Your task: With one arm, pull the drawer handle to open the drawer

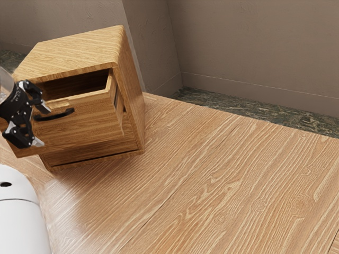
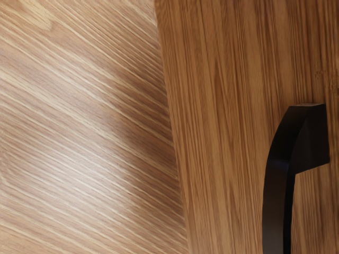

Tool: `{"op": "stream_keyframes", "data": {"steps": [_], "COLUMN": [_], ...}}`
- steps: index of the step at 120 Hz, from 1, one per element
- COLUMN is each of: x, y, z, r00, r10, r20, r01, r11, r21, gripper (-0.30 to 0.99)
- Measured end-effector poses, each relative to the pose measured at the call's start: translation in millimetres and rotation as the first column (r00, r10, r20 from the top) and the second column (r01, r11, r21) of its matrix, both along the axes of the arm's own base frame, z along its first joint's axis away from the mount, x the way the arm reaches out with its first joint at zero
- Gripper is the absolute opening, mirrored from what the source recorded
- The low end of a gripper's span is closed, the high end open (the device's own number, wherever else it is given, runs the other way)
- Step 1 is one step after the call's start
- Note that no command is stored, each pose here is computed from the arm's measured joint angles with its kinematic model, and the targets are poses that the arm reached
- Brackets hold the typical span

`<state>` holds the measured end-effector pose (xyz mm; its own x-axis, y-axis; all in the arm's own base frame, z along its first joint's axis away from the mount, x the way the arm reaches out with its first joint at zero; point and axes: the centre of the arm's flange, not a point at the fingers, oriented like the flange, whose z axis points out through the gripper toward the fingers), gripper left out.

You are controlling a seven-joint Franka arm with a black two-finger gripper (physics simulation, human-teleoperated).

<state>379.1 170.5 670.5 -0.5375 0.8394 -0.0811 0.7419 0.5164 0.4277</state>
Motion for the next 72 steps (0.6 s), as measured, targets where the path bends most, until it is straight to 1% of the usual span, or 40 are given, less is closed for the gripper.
{"op": "stream_keyframes", "data": {"steps": [5, 13, 17, 22, 26, 30, 36, 43, 54, 58, 62, 68, 72], "x": [-26, -63, -72, -76, -74, -68, -54, -41, -34, -33, -29, -16, 5], "y": [2, 0, -4, -11, -17, -29, -52, -75, -123, -139, -163, -194, -201], "z": [10, 23, 28, 33, 39, 53, 92, 127, 135, 132, 133, 136, 128], "r00": [0.999, 0.997, 0.997, 0.998, 0.999, 1.000, 0.998, 0.989, 0.963, 0.949, 0.928, 0.896, 0.871], "r10": [0.032, 0.068, 0.069, 0.057, 0.037, 0.007, -0.064, -0.146, -0.251, -0.287, -0.336, -0.401, -0.446], "r20": [0.017, 0.027, 0.026, 0.019, 0.013, 0.006, -0.005, -0.028, -0.103, -0.133, -0.160, -0.190, -0.204], "r01": [-0.032, -0.068, -0.069, -0.057, -0.037, -0.007, 0.065, 0.148, 0.259, 0.297, 0.349, 0.419, 0.463], "r11": [0.999, 0.998, 0.998, 0.998, 0.999, 1.000, 0.995, 0.985, 0.963, 0.953, 0.935, 0.905, 0.885], "r21": [-0.005, -0.010, -0.010, -0.009, -0.002, 0.023, 0.075, 0.094, 0.079, 0.064, 0.064, 0.070, 0.042], "gripper": [0.68, 0.67, 0.67, 0.68, 0.68, 0.68, 0.68, 0.68, 0.69, 0.69, 0.69, 0.69, 0.69]}}
